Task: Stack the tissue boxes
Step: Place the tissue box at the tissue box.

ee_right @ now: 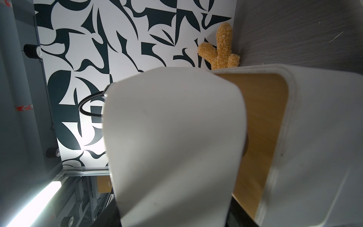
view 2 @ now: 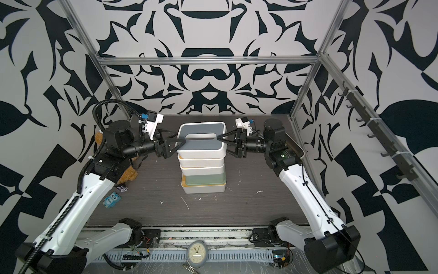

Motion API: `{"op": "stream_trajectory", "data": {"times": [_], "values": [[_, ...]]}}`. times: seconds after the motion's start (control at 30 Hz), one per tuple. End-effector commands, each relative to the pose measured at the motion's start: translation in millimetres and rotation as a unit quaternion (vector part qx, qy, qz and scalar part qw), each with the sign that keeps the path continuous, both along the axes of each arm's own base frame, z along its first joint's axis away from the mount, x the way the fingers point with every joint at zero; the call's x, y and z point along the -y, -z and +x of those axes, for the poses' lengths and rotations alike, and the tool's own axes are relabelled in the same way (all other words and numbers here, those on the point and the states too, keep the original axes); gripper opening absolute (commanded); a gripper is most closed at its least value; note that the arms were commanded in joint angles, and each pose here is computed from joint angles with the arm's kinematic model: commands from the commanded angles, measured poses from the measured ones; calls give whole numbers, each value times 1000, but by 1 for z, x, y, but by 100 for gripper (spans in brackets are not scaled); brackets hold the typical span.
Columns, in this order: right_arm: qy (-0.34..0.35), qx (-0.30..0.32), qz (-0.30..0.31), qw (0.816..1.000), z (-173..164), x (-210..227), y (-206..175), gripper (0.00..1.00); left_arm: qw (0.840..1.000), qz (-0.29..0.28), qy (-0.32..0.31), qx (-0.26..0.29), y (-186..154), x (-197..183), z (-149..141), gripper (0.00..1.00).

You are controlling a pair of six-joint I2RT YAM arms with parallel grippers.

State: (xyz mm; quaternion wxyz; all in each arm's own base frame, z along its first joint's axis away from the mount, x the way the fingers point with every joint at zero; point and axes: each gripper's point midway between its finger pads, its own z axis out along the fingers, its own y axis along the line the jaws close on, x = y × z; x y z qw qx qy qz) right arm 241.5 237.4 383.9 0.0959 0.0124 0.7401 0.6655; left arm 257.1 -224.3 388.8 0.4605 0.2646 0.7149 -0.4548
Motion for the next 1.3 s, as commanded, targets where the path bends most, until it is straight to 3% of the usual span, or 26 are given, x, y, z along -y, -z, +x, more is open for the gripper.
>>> {"op": "stream_trajectory", "data": {"times": [0.0,0.63,1.27], "values": [[-10,37,15,999,-1,-3,-11,39,1000,-7,6,4,-3,1,0,99],[-14,30,22,999,0,-7,-4,47,1000,-11,11,-5,-1,4,4,99],[-3,48,-25,999,0,-3,2,72,1000,-12,13,-12,1,5,6,99]]}}
